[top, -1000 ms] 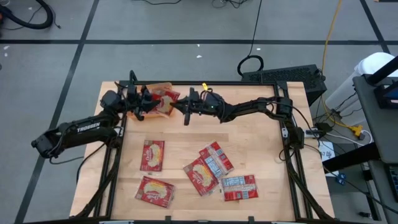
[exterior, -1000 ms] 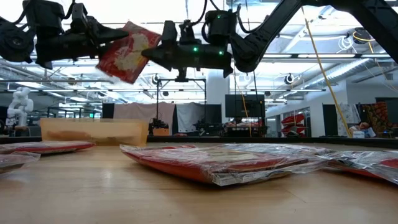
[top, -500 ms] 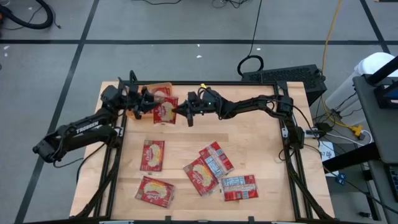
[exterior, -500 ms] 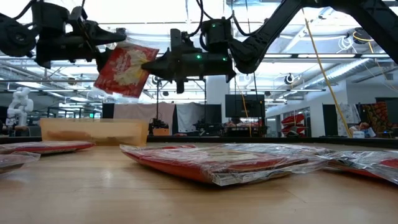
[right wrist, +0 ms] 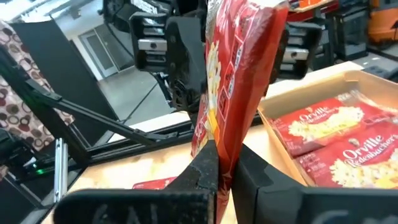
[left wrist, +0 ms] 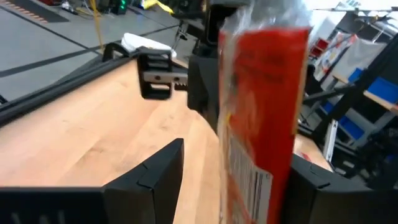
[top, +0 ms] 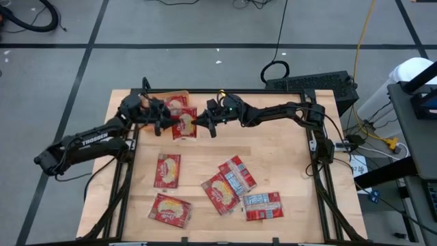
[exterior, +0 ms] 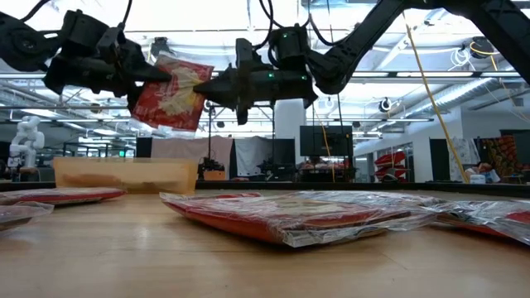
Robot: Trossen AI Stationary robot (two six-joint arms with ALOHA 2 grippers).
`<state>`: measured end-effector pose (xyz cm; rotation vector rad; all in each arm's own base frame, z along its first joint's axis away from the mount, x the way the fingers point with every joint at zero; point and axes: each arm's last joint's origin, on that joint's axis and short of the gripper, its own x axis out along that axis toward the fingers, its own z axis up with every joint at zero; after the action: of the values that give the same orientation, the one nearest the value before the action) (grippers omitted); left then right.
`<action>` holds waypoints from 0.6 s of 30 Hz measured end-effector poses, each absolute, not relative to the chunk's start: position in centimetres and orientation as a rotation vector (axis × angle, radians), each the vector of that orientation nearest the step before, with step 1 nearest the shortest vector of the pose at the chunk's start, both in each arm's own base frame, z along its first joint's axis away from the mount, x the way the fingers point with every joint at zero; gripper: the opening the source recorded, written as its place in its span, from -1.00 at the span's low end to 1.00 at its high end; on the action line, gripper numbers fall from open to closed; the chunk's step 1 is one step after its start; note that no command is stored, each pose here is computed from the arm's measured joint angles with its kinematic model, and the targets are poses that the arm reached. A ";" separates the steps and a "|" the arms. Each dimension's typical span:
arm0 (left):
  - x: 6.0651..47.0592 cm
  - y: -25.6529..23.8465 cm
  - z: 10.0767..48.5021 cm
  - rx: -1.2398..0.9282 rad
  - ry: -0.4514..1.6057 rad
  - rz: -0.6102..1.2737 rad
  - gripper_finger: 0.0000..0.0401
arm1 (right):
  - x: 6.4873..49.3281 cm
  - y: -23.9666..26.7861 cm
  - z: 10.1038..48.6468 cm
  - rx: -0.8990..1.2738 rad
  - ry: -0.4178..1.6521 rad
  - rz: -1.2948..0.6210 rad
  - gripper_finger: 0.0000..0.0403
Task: Sort popcorn bags into baskets
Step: Put the red popcorn bag into the orange bin
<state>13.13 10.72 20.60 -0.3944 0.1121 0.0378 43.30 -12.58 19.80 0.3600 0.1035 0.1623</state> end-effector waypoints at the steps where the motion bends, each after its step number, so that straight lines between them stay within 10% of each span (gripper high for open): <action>1: 13.3 10.5 20.6 -0.389 0.117 0.026 -0.01 | 43.3 -12.6 19.8 0.358 0.109 0.162 -0.96; 12: 13.6 10.3 20.6 -0.325 0.117 0.070 -0.89 | 43.3 -12.8 19.8 0.332 0.088 0.070 -0.92; 18: 12.4 11.6 20.7 -0.338 0.089 0.162 -0.86 | 42.6 -13.2 21.0 0.351 0.129 0.015 -0.61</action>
<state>12.42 11.60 20.75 -0.3380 0.0892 0.1623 42.63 -13.22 21.01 0.3508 0.1294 0.0153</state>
